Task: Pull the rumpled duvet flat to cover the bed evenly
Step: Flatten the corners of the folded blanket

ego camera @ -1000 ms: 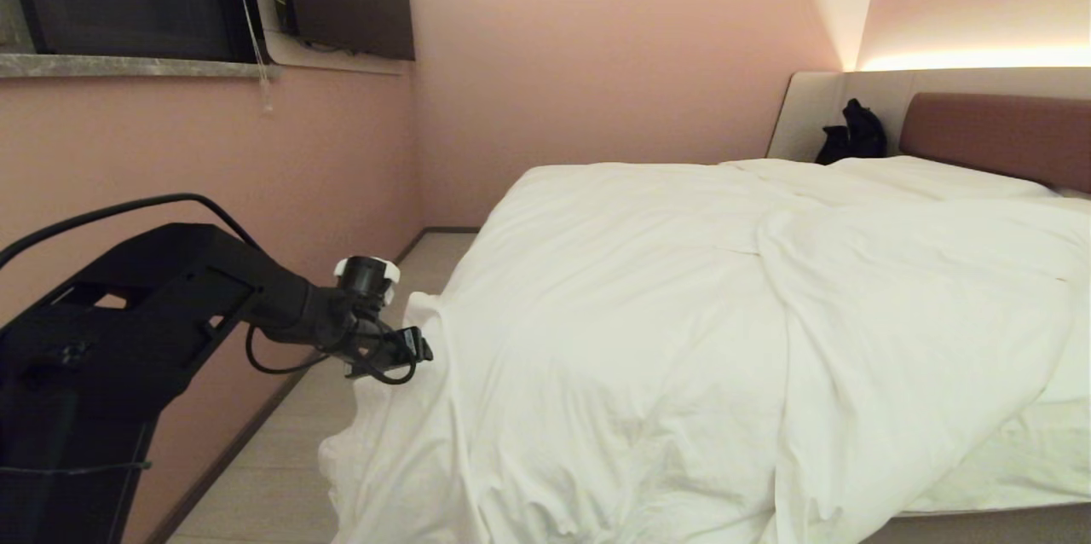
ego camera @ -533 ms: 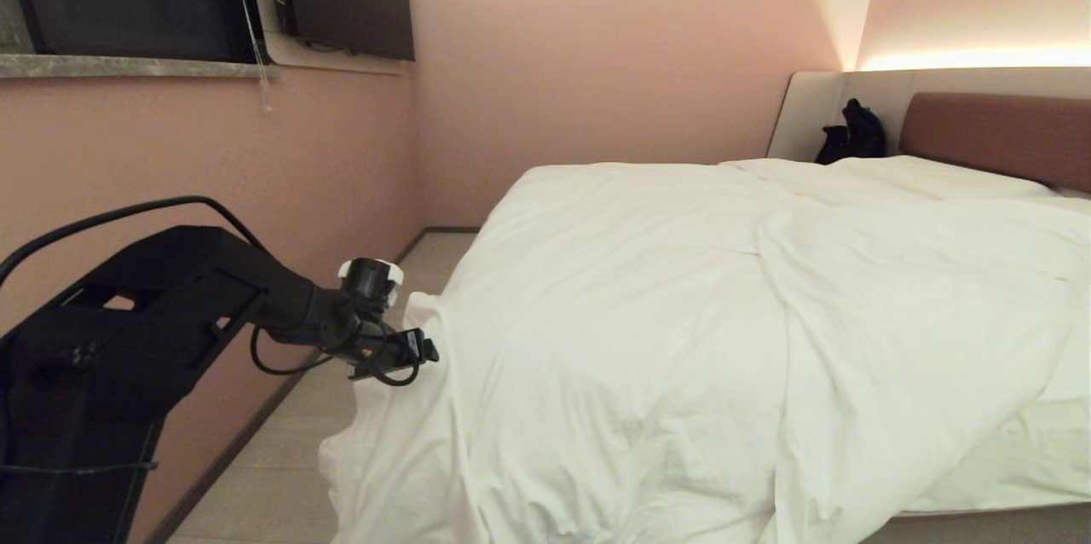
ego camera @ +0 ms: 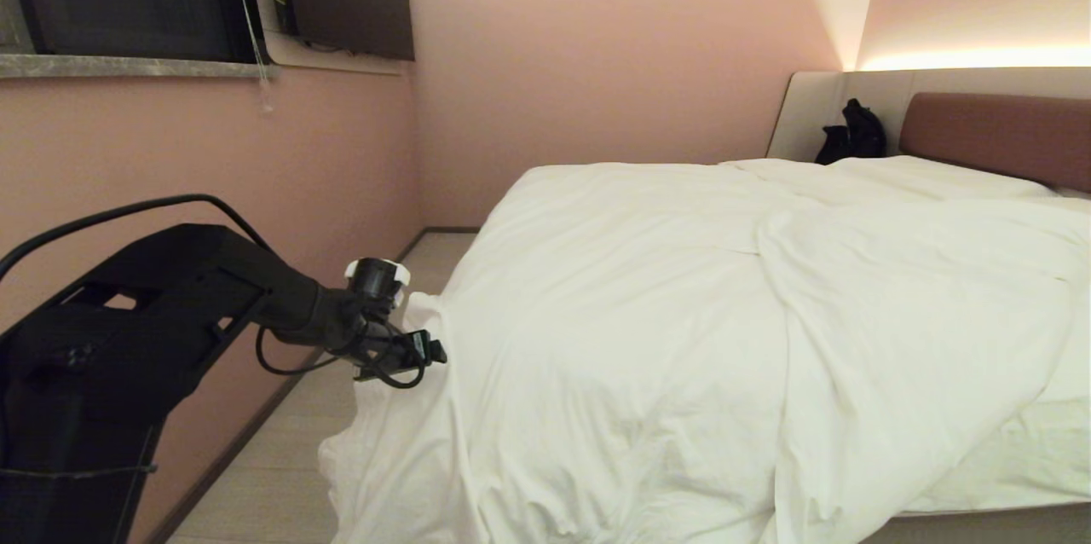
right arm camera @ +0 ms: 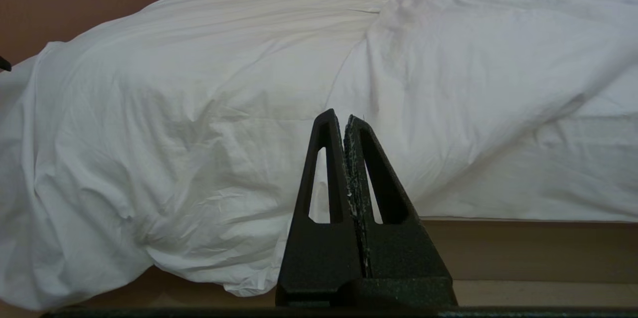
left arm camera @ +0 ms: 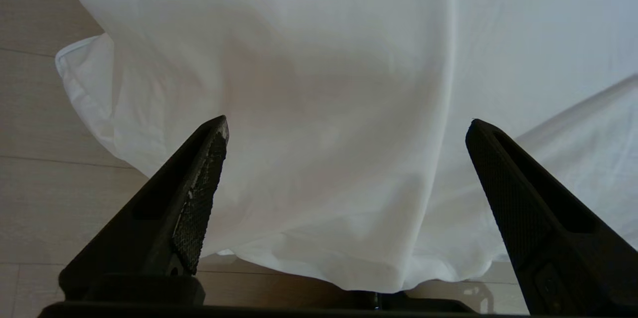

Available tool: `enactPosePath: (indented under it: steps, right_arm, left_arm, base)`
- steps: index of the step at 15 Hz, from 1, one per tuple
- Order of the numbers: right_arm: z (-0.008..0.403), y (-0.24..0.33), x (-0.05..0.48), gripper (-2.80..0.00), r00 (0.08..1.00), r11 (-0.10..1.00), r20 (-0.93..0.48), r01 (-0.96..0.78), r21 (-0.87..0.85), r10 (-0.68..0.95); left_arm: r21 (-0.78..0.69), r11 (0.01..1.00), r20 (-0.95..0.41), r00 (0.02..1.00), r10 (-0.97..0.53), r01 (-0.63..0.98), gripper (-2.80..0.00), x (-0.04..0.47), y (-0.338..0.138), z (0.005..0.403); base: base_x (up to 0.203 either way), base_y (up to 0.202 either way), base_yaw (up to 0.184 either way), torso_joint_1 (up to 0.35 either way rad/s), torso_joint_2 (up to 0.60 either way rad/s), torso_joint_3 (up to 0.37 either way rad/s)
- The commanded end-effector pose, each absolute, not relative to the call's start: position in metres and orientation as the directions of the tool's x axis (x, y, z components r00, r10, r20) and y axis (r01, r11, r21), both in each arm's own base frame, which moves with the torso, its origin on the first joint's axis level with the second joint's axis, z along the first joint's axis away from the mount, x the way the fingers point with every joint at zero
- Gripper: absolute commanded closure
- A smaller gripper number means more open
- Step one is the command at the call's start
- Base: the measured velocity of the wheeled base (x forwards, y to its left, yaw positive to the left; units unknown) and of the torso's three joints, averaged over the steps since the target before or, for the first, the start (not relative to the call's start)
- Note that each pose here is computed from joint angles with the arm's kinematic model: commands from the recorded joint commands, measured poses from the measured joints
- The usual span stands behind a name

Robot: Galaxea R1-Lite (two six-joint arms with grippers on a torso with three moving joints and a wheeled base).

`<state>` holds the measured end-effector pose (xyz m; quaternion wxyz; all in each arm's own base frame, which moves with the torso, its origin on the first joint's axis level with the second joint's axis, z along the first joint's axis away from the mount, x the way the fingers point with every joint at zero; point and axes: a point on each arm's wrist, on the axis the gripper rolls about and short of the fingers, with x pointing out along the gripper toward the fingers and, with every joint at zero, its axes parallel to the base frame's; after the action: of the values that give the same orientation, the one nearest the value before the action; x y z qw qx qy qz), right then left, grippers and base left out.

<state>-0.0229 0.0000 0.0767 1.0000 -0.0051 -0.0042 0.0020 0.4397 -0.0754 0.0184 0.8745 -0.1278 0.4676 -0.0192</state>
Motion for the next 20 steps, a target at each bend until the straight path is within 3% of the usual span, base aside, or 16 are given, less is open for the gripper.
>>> enactPosePath:
  steps: [1,20]
  right_arm:
    - [0.0767,0.0000,-0.0229,0.00,1.000,1.000,0.009,-0.005,-0.011,0.005]
    - [0.0767,0.0000,-0.0229,0.00,1.000,1.000,0.009,-0.004,-0.012,0.005]
  left_arm:
    - [-0.246,0.966,-0.807,0.568,-0.159,-0.079,-2.80,0.4381,-0.0780,0.0237]
    - [-0.230,0.970,-0.809,0.571,-0.142,-0.083,-2.80,0.4352,-0.0798,0.0259]
  base:
    - [0.000,0.000,0.000,0.000,0.00,0.000]
    - [0.000,0.000,0.000,0.000,0.00,0.000]
